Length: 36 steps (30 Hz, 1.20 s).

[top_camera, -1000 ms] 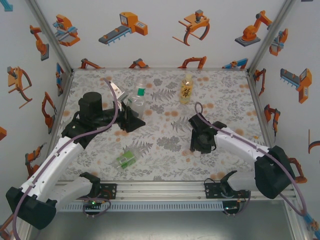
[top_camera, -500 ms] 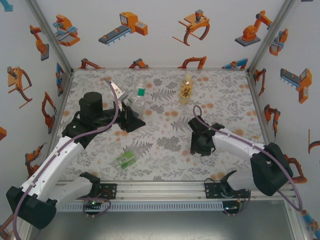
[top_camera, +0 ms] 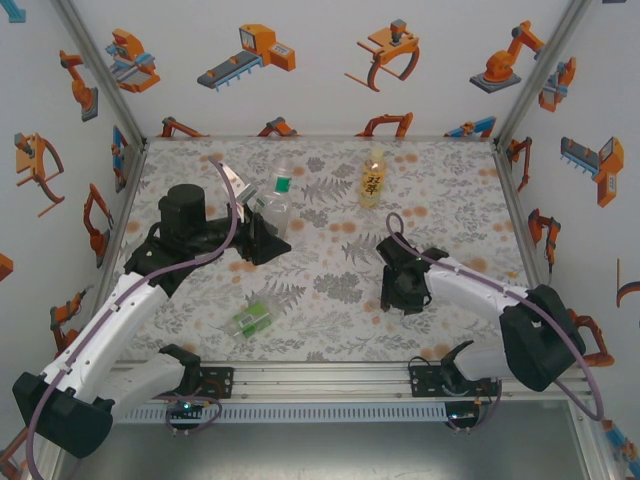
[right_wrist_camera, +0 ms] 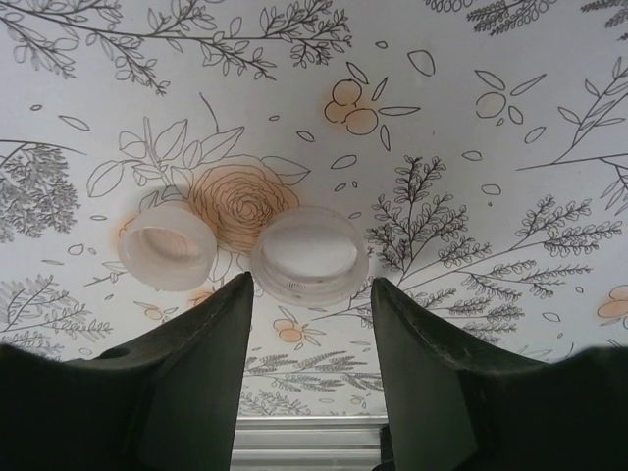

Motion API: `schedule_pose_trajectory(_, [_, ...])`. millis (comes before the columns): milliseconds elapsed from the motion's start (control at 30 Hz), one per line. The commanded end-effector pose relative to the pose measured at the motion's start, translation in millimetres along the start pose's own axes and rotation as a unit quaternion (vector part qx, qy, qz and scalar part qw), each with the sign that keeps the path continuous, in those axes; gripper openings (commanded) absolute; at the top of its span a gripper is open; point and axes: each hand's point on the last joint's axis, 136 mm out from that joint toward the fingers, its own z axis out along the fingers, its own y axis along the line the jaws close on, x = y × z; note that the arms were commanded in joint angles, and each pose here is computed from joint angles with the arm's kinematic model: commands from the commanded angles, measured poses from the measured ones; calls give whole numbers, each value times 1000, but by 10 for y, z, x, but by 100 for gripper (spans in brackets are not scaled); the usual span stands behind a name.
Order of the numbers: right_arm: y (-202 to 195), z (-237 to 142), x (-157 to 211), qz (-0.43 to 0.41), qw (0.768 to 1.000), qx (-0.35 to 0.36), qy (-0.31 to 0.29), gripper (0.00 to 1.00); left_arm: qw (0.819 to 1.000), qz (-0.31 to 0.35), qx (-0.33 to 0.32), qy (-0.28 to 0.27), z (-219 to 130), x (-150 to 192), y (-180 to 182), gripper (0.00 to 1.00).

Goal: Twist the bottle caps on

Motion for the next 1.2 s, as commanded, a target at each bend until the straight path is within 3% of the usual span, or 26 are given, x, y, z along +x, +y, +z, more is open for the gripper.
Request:
schedule_pose_trajectory(0, [50,-180,-128,0,1000,-12,-22,48,1000,-3,-2,-7,-1,-27,12,40])
schedule_pose_trajectory(867, [-33,58,-24,-2,1000,12,-1,51,1000,-4,0,-7,21,-38,19,40])
schedule_pose_trajectory(1067, [-58,126,20,3,1000,10,2,49,1000,-5,0,-5,18,-31,17,40])
schedule_pose_trajectory(1167, [-68,154,41,5,1000,10,4,43,1000,-6,-1,-6,15,-34,18,40])
